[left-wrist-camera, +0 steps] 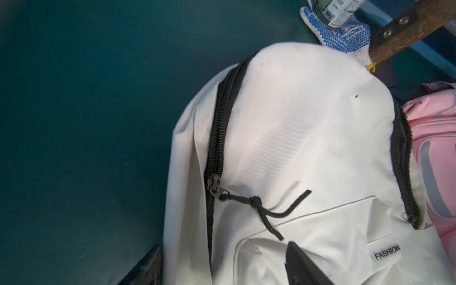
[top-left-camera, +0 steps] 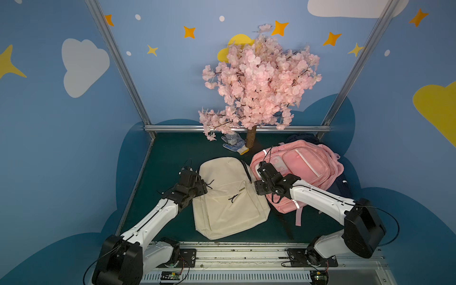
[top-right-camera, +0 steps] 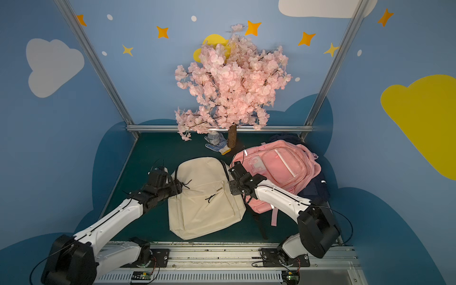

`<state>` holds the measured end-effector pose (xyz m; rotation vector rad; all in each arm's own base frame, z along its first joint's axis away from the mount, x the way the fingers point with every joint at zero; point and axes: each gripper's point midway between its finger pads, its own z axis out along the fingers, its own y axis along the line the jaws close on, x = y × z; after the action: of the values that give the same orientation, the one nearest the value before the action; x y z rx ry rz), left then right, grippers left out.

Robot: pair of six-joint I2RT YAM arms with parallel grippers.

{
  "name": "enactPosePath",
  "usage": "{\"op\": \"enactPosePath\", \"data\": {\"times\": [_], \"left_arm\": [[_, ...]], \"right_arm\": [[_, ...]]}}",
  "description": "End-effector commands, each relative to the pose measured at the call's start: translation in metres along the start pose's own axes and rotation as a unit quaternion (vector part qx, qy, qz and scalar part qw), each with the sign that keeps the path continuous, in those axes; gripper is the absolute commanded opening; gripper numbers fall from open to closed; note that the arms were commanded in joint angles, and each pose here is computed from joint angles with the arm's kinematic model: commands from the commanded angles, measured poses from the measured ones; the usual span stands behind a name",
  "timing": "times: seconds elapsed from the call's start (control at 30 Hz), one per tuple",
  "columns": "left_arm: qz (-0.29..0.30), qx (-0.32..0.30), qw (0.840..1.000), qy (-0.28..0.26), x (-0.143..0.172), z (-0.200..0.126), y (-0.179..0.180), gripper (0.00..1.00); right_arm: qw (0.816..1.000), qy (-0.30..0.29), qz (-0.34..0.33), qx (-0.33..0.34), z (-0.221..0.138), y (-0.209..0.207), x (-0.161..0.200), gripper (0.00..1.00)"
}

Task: Zip up the backpack
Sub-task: Place the backpack at the center of the board, then zip the zipper on the backpack.

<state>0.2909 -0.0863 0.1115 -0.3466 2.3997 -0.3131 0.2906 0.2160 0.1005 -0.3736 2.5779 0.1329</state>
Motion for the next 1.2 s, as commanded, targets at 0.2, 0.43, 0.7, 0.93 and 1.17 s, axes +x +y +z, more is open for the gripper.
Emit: {"op": "enactPosePath", "data": {"times": [0.2,0.43,0.7,0.93,1.17], "left_arm": [[0.034,0.036,0.998,0.027,0.023,-0.019,-0.028,0.83],[0.06,0.126,0.98,0.142,0.095,0.028,-0.071,0.82],[0.121,0.167,0.969,0.137,0.105,0.028,-0.102,0.81],[0.219,0.229,0.945,0.08,0.099,0.003,-0.143,0.83],[0.252,0.196,0.946,0.055,0.094,0.018,-0.137,0.76]], "right_arm": [[0.991,0.097,0.003,-0.088,0.031,0.042,0.008,0.69],[0.988,0.108,0.015,-0.107,0.044,0.05,0.015,0.52],[0.989,0.077,0.018,-0.129,0.017,0.053,0.001,0.0],[0.986,0.034,0.0,-0.162,-0.021,0.064,-0.012,0.0],[0.983,0.015,-0.017,-0.181,-0.042,0.073,-0.016,0.0]]}}
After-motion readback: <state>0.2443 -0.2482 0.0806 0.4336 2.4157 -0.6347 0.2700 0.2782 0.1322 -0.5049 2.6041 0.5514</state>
